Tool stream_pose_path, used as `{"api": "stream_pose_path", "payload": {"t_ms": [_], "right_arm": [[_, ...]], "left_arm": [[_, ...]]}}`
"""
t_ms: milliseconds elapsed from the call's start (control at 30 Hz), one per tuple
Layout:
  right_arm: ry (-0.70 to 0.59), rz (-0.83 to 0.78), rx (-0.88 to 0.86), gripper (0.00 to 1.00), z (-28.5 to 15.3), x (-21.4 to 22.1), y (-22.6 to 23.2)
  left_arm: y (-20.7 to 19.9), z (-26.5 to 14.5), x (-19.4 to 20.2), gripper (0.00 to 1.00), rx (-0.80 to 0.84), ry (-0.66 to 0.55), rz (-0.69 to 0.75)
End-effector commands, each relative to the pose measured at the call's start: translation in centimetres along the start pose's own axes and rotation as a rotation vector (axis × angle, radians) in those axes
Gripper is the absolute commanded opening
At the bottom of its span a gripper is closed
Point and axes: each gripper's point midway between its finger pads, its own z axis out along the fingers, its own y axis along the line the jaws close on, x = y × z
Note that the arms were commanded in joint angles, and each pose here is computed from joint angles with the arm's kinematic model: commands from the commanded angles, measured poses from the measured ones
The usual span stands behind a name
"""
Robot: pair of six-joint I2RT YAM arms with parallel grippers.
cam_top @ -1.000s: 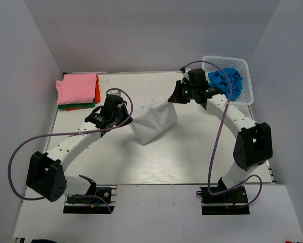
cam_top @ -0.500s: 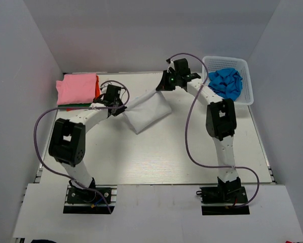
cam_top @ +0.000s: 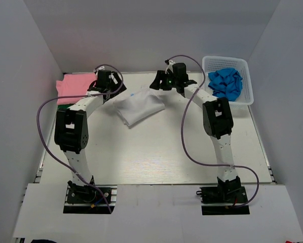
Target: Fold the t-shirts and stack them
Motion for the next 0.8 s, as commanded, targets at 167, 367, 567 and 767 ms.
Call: {"api": "stream_pose_path", "payload": {"t_ms": [167, 367, 567, 767], "right_arm": [[0.037, -0.072, -0.133, 0.68, -3.1, 1.1, 7.3], [0.110, 0.041, -0.140, 0.90, -3.1, 6.8, 6.3], [0.232, 0.095, -0.130, 0.90, -6.5, 13.3, 7.1], [0.356, 0.068, -0.070, 0.90, -14.8, 21.5, 8.0]], "left_arm": [[-6.7, -2.1, 6.1, 1.00, 0.386, 0.222, 0.082], [-6.3, -1.6, 11.4, 1.00, 0.409, 0.347, 0.079], [-4.8, -3.9, 16.1, 1.00, 0.410, 0.451, 0.108], [-1.0, -12.4, 24.5, 1.00, 0.445, 0.614, 0.170]]}}
